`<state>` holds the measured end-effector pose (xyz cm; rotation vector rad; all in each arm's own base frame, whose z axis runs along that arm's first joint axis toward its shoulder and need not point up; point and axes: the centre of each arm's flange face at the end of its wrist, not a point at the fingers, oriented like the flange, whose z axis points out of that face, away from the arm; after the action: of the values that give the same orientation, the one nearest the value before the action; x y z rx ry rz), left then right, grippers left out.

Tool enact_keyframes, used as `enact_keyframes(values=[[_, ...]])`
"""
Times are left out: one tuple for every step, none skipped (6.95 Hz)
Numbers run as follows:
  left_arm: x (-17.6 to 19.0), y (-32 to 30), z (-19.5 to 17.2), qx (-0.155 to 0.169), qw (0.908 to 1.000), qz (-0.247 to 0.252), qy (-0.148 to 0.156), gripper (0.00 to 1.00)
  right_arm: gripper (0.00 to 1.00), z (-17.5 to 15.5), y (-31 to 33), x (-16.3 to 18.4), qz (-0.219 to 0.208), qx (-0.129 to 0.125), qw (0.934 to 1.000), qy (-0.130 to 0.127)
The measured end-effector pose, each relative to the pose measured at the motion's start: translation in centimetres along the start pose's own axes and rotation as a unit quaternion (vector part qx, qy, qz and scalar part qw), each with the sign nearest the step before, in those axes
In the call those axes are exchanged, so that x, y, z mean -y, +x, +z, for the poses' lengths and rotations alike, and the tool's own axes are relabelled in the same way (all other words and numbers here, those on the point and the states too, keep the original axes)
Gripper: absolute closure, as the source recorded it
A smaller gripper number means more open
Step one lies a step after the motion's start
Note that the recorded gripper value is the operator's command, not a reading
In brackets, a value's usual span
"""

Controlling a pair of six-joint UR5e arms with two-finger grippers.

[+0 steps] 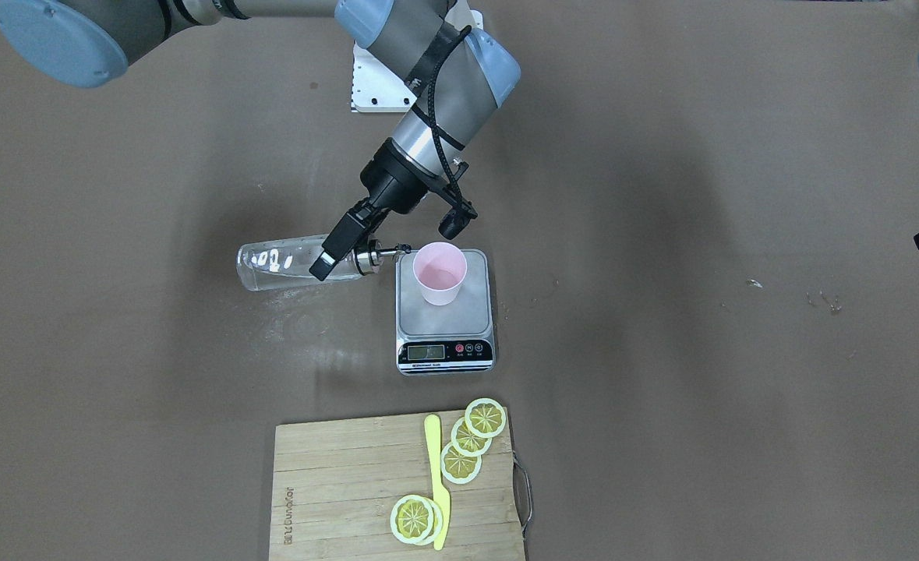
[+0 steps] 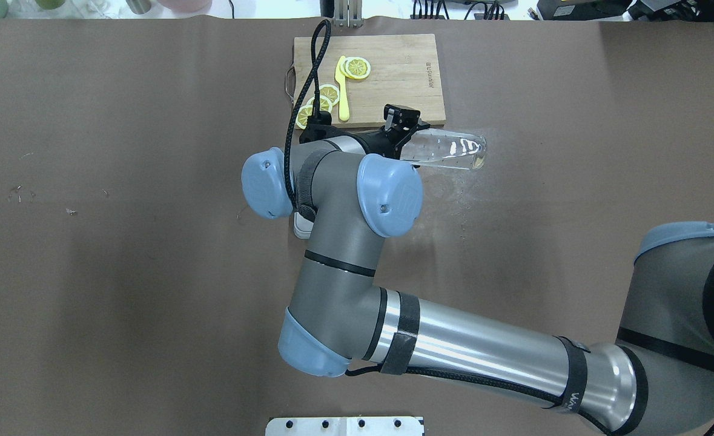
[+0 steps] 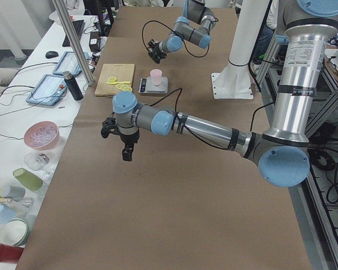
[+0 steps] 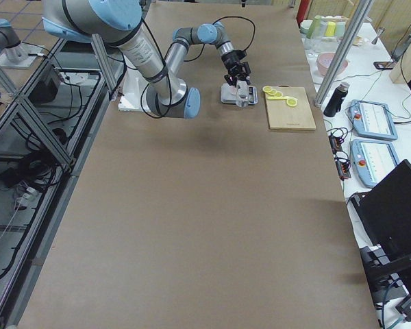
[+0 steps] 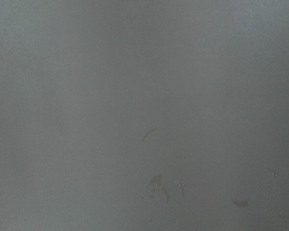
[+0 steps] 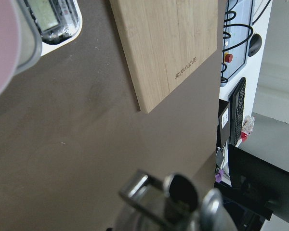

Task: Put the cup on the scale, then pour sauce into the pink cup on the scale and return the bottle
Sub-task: 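Tilt the sauce bottle with the right gripper, spout toward the cup, then hold the tilted bottle over the pink cup with the right gripper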

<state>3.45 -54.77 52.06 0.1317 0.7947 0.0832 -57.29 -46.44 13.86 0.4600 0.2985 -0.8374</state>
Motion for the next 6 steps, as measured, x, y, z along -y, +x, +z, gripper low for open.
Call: enact_keyframes(values=[[0.0, -0.1, 0.1, -0.002, 1.0000, -0.001, -0.002, 0.03, 1.00, 0.1, -0.4, 0.2, -0.002, -0.004, 1.0000, -0.002], [-0.1, -0.2, 0.3, -0.002, 1.0000, -0.002, -0.003, 0.03, 1.00, 0.0, -0.7, 0.2, -0.005, -0.009, 0.9999, -0.005], [-0.1, -0.3, 0.4, -0.002, 1.0000, -0.003, -0.004, 0.03, 1.00, -0.3, -0.7, 0.2, -0.009, -0.016, 0.9998, -0.010], [-0.1, -0.4, 0.5, -0.003, 1.0000, -0.004, -0.006, 0.03, 1.00, -0.5, -0.8, 0.2, -0.012, -0.024, 0.9995, -0.016], [-0.1, -0.5, 0.7, -0.007, 0.9999, -0.005, -0.008, 0.03, 1.00, -0.8, -0.9, 0.2, -0.014, -0.032, 0.9992, -0.022], [-0.2, -0.6, 0.9, -0.013, 0.9998, -0.007, -0.011, 0.03, 1.00, -1.3, -0.8, 0.5, -0.018, -0.037, 0.9988, -0.028]])
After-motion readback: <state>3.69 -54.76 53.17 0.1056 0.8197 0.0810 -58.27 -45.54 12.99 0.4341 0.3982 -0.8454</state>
